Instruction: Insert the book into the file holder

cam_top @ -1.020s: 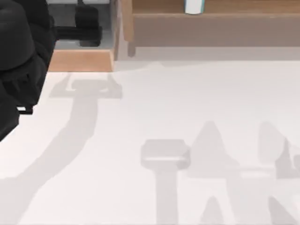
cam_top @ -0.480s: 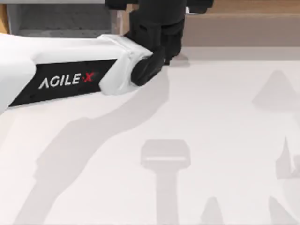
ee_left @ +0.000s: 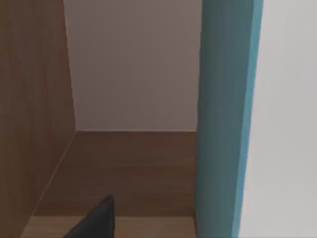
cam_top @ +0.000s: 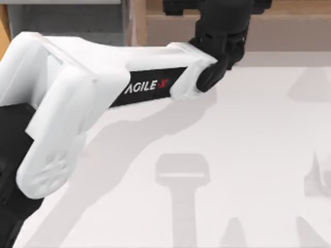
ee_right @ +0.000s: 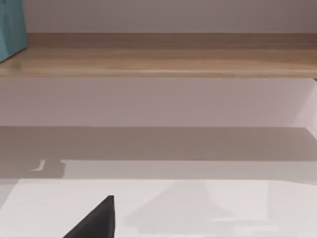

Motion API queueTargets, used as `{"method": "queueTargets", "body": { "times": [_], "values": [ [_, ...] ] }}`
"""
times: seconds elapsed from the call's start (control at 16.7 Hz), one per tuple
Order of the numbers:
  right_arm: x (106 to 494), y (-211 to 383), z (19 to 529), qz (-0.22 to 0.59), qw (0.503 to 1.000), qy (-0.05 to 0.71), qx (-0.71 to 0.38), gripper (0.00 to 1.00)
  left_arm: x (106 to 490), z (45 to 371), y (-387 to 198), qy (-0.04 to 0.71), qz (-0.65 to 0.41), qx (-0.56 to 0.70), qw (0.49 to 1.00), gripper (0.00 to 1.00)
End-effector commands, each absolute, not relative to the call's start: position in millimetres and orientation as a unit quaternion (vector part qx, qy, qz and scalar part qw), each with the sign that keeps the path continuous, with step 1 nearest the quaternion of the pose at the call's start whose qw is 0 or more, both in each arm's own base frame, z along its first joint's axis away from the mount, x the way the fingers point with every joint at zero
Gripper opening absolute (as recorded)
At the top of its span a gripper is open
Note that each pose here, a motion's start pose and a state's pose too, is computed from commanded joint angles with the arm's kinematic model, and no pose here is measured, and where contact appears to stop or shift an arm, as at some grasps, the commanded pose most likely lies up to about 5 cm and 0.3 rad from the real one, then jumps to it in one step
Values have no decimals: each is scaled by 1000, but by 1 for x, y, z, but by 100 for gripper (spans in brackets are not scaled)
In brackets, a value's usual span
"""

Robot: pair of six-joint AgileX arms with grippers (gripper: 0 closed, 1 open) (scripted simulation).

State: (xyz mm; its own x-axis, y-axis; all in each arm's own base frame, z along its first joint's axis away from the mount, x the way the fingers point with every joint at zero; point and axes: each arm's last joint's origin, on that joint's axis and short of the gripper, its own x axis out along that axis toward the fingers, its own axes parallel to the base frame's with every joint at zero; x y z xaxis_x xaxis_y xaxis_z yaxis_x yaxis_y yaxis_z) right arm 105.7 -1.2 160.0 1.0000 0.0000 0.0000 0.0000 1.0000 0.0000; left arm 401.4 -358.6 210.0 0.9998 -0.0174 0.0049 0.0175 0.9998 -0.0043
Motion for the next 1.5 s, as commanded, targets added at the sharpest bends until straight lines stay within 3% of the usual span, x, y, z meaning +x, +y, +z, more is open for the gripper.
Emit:
{"method": "queueTargets", "body": {
  "times": [1.14, 1.5],
  "values": [
    [106, -1, 160, 0, 1000, 0, 0, 100, 426, 204, -366, -5, -9, -7, 1000, 100],
    [106, -1, 160, 0, 1000, 0, 0, 100, 426, 204, -366, -5, -9, -7, 1000, 55]
  ]
}}
